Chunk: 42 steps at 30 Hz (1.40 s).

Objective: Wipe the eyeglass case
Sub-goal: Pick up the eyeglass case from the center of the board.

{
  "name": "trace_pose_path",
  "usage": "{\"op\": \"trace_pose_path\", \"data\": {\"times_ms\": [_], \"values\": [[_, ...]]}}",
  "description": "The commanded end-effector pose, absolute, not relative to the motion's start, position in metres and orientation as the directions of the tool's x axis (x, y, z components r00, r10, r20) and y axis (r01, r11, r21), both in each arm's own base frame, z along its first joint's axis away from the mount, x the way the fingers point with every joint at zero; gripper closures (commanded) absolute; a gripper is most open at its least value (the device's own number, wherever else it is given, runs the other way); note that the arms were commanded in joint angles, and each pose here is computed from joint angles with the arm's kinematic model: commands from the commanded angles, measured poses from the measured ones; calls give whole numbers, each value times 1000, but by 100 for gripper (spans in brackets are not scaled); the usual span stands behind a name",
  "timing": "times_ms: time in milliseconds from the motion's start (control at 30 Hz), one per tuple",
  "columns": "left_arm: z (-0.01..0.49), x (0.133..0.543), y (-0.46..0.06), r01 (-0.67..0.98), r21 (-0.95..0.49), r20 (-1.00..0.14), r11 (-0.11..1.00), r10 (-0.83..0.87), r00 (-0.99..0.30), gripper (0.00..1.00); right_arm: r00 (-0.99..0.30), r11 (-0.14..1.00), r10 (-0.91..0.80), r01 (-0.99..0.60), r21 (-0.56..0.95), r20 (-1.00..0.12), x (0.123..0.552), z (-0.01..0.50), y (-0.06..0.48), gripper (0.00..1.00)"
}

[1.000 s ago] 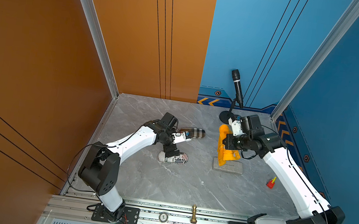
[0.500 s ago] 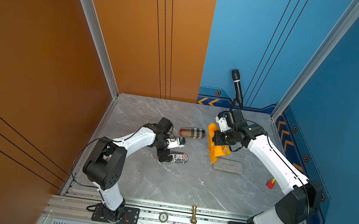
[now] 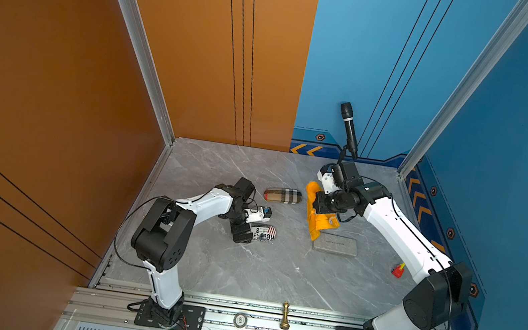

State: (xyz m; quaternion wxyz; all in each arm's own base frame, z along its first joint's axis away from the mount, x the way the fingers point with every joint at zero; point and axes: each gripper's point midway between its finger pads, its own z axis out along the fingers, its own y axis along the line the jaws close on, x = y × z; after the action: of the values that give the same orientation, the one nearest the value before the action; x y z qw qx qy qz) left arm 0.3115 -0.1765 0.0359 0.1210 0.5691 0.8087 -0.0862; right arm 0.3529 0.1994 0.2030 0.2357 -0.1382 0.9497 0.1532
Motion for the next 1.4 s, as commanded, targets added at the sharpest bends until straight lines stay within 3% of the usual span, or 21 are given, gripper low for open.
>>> {"op": "trace_pose_path", "data": {"times_ms": [0,533,567,800,1033,1367], "values": [[22,300,-172,934,-43,-262,355,898,-353,2,-848,905,-204,-354,235,-489,354,198,202,100],[12,288,-174,923,-62,-253,380,888,-383,13,-861,905,-208,-349,242,-465,354,187,204,100],[11,287,-174,924,-62,-251,378,890,-381,17,-862,907,-207,-346,240,-462,354,186,203,100],[11,273,-171,918,-73,-239,390,887,-396,26,-862,908,-206,-345,238,-462,356,189,201,100],[6,261,-170,914,-78,-215,399,888,-406,20,-865,903,-206,-348,252,-457,355,188,202,100],[2,262,-170,903,-75,-200,423,881,-429,21,-863,901,-210,-354,252,-460,351,188,200,100]]}}
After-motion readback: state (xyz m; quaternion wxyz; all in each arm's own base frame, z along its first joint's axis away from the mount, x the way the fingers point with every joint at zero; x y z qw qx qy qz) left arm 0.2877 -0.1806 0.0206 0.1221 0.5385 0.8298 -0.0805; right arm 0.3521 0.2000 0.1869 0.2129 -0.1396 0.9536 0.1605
